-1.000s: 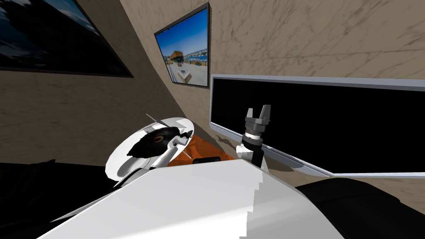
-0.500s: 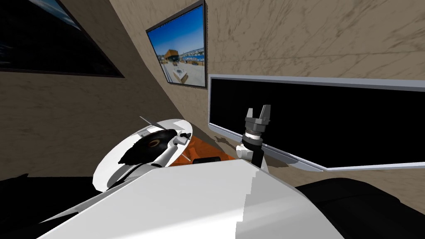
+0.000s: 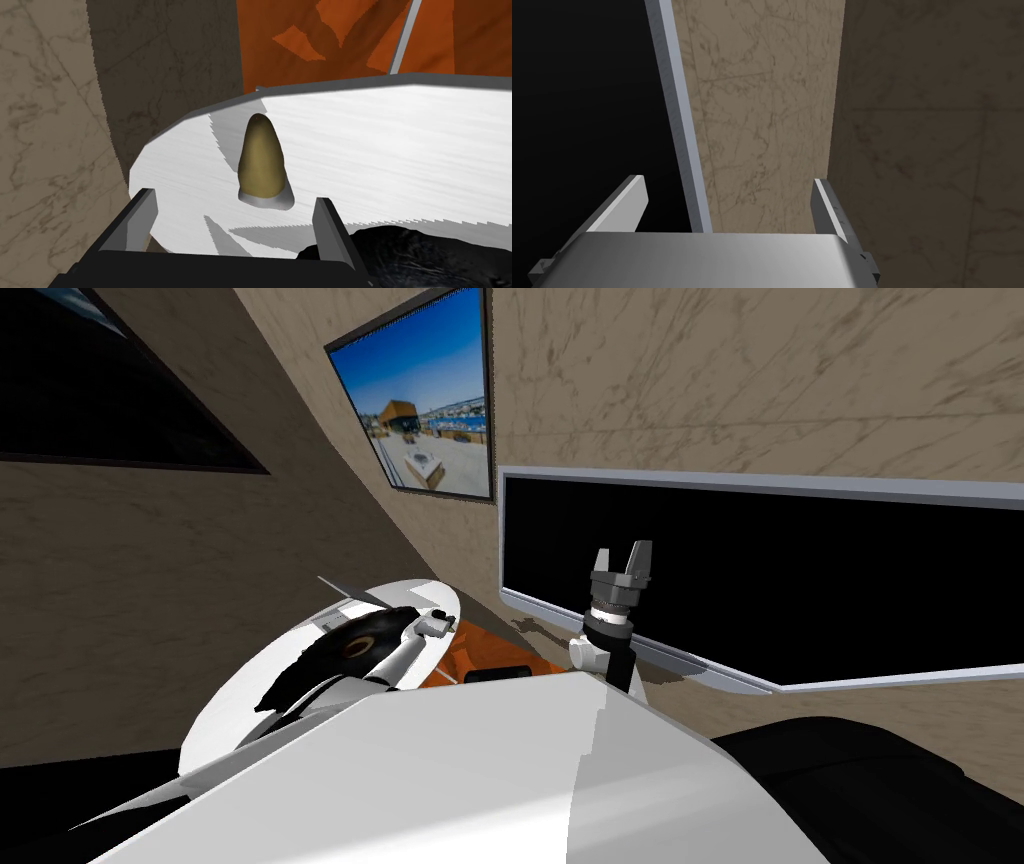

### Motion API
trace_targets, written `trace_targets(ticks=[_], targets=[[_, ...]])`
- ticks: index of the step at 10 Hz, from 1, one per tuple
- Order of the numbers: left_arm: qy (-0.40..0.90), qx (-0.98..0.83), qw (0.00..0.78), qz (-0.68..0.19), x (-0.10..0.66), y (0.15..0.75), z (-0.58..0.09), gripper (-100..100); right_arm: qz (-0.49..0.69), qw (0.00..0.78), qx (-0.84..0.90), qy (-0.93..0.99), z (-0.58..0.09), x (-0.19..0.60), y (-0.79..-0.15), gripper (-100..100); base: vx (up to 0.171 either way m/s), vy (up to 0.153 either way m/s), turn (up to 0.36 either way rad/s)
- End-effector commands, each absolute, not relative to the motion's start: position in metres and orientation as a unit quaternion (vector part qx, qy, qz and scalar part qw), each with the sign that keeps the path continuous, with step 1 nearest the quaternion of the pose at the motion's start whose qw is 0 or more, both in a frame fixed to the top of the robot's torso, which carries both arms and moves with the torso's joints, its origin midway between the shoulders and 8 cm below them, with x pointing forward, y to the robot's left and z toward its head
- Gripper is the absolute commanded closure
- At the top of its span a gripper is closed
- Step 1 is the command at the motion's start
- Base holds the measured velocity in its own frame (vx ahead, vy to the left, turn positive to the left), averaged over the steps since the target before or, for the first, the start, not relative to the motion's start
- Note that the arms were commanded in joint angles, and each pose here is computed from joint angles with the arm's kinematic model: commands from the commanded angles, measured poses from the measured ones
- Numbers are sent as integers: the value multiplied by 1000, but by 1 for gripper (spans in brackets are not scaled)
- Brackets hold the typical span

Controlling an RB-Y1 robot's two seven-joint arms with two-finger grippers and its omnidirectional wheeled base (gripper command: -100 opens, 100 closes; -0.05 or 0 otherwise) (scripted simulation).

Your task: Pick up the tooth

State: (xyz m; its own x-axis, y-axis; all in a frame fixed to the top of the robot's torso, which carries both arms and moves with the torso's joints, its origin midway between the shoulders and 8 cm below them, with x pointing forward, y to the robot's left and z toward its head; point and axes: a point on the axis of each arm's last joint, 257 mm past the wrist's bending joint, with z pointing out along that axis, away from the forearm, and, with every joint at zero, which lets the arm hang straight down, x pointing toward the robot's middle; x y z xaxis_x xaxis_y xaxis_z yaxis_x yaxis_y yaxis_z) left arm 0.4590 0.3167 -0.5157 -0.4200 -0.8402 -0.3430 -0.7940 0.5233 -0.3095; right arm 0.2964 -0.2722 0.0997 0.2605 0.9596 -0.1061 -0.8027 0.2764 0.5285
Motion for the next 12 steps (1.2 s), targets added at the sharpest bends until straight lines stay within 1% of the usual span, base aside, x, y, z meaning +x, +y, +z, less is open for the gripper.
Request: trace_targets(ticks=[1, 4, 6, 7, 8, 12], targets=[[842, -492, 219, -37, 452, 325, -522, -100, 571, 771, 188, 208, 100, 296, -272, 0, 55, 20, -49], [842, -508, 180, -6, 425, 339, -539, -100, 571, 771, 188, 208, 100, 296, -272, 0, 70, 23, -88], [842, -508, 179, -6, 424, 339, -541, -100, 571, 771, 188, 208, 100, 296, -272, 0, 45, 13, -33], [842, -509, 178, -5, 423, 339, -541, 0, 571, 771, 188, 208, 100, 296, -272, 0, 5, 2, 1], [841, -511, 179, -5, 415, 340, -550, -100, 571, 771, 188, 208, 100, 296, -272, 0, 33, 16, -48], [839, -514, 180, -5, 403, 341, -563, -100, 571, 771, 188, 208, 100, 296, -272, 0, 43, 16, -23]])
